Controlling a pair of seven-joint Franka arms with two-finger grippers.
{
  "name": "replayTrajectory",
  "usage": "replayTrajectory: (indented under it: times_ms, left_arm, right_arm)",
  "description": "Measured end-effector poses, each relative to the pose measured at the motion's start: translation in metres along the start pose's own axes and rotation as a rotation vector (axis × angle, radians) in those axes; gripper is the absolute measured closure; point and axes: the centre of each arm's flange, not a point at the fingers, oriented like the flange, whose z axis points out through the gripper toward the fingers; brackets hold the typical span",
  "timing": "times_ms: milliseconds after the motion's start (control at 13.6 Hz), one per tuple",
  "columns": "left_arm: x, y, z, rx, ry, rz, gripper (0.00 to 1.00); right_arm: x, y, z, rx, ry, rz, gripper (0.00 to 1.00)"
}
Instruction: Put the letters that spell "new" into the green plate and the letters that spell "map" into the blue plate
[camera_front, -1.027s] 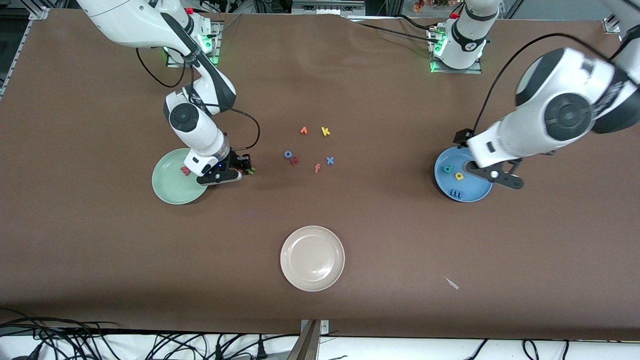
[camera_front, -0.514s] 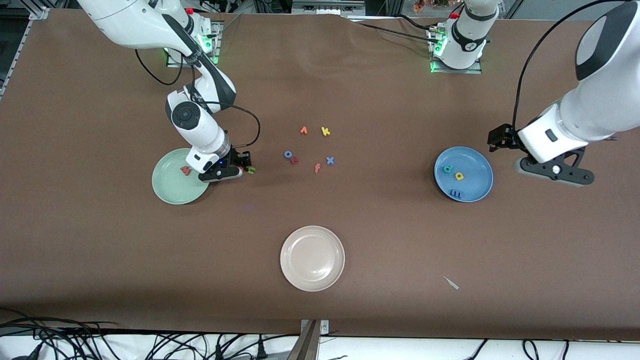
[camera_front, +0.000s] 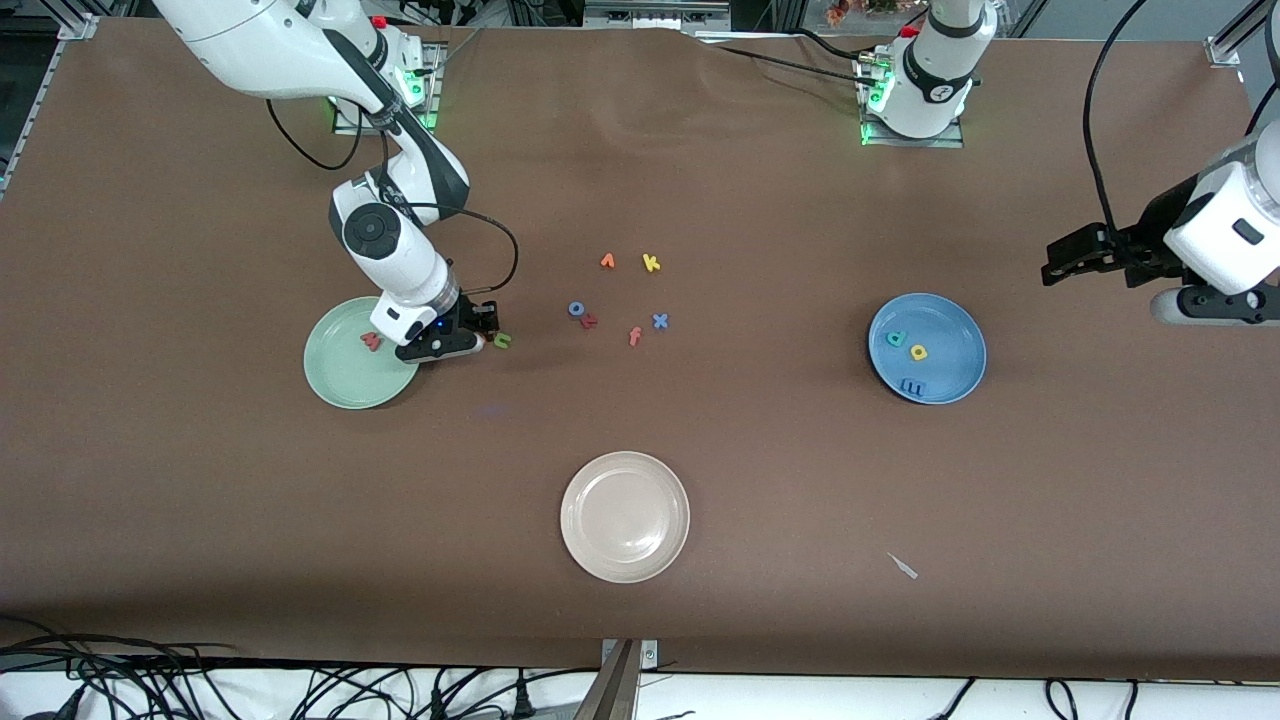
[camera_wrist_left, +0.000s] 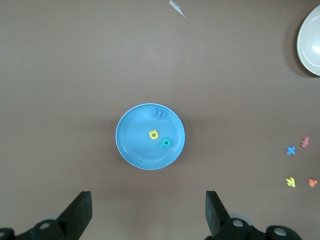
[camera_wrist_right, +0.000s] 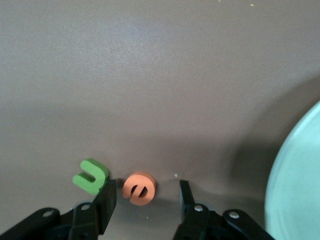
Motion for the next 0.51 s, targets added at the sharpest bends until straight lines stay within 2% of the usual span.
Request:
replayTrajectory:
  times_ms: [220, 293, 514]
  left_arm:
    - [-0.031, 0.027, 0.012, 0.031, 0.054, 0.042, 0.0]
    - [-0.043, 0.036, 0.012, 0.047, 0.061, 0.059, 0.0]
    - [-0.059, 0.032, 0.005, 0.055, 0.074, 0.057, 0.0]
  right_arm:
    - [-0.001, 0.0, 0.001, 0.002, 0.007, -0.004, 0.44]
    - [-0.002, 0.0, 0.001, 0.003, 0.008, 0.0, 0.48]
    - [-0.002, 0.0, 0.001, 0.005, 0.012, 0.01, 0.52]
